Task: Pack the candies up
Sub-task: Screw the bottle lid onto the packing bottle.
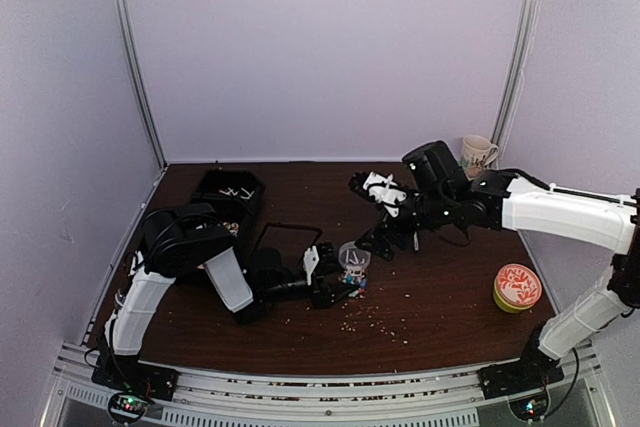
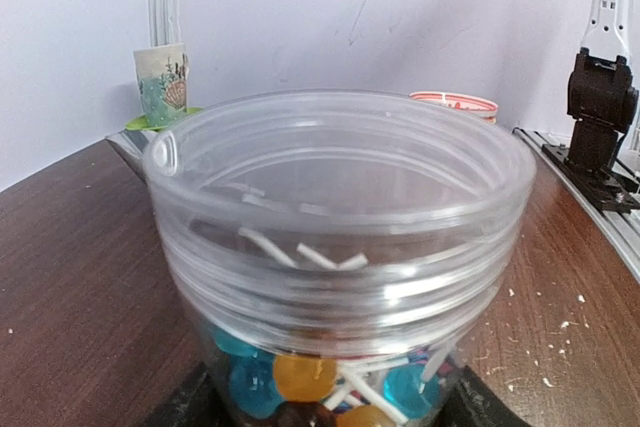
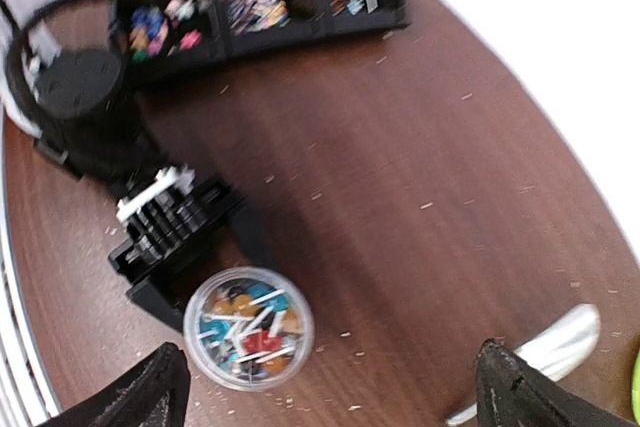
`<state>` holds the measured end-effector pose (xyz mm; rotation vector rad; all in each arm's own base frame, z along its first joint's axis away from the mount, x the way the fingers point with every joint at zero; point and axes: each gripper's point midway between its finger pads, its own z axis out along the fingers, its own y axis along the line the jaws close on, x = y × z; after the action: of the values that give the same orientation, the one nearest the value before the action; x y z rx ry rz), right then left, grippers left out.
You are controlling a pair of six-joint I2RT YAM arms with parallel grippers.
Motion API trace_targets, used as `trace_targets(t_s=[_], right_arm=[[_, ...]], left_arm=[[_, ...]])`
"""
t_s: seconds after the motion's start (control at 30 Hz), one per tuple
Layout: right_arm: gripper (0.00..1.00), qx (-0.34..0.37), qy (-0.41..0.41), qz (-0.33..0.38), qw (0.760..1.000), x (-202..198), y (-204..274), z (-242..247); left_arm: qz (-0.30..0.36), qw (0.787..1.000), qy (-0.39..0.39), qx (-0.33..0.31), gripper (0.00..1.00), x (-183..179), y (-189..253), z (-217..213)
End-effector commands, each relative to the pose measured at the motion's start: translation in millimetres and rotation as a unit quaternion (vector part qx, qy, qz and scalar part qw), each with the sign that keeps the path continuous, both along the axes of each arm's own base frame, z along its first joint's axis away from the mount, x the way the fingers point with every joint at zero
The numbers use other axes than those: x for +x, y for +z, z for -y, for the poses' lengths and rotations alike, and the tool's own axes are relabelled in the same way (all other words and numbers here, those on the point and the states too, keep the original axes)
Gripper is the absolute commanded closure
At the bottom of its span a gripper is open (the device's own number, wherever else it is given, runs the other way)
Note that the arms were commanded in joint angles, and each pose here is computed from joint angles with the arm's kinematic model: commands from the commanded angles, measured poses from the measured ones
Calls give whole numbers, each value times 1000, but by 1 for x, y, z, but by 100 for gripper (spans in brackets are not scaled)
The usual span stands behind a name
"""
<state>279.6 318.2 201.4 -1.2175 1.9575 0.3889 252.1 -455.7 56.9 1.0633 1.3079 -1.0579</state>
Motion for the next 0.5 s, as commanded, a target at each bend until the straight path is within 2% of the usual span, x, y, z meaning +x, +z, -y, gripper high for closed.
trace_targets(t_s=[0.0,0.13,0.2,0.37,0.47], right_arm=[[1,49,-90,88,991,25,59,27],[0,92,-174,143,970,37,76,55],[1,104,-187,147,966,38,74,61],[1,93,-183,126,970,42,63,55],[1,100,-118,125,980,29,63,40]], left_arm=[[-26,999,-16,45,54,-8,-30,-6],[-26,998,-21,44,54,-10,-30,-6],[-26,998,-24,42,54,-11,-29,-6],[-28,998,-32,41,54,-13,-29,-4],[-27,998,-38,40,54,-15,-28,-4]])
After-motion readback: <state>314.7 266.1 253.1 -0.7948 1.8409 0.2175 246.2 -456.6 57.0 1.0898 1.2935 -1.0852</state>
